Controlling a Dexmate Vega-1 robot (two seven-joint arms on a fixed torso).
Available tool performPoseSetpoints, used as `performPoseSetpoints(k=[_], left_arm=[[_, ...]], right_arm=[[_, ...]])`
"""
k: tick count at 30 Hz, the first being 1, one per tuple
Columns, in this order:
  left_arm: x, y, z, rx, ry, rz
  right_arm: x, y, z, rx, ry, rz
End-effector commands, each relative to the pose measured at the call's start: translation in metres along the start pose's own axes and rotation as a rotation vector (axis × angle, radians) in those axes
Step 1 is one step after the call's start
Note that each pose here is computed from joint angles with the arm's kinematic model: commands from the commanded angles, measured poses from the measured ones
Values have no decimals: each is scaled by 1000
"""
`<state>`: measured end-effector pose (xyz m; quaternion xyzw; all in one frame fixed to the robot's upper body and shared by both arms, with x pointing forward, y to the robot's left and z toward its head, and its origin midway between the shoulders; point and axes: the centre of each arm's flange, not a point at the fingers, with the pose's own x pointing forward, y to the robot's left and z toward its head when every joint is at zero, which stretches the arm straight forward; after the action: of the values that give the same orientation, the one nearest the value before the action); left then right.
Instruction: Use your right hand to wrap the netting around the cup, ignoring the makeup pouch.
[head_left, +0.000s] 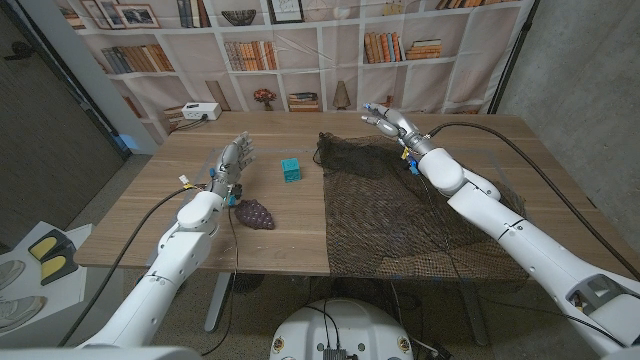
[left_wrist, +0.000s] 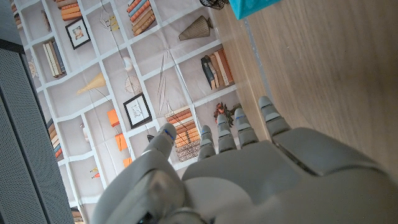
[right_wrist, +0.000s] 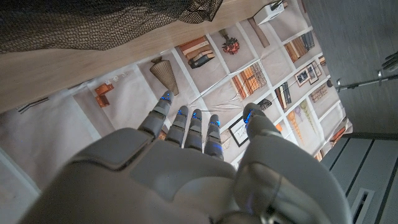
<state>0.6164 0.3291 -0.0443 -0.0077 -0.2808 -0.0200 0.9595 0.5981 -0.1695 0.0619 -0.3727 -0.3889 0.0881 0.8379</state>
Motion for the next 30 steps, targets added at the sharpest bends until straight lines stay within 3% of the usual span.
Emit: performPoseSetpoints(k=[1,8,30], left_arm=[[-4,4,-4,-10,-3,-7],[-5,5,-6,-19,-4,-34],[-7,10,-4,-25,-4,-50]], right_arm=[[16,19,35,-267,-33,97],[29,37,58,-420,-65,153],[47,73,93,-611,-135,291]])
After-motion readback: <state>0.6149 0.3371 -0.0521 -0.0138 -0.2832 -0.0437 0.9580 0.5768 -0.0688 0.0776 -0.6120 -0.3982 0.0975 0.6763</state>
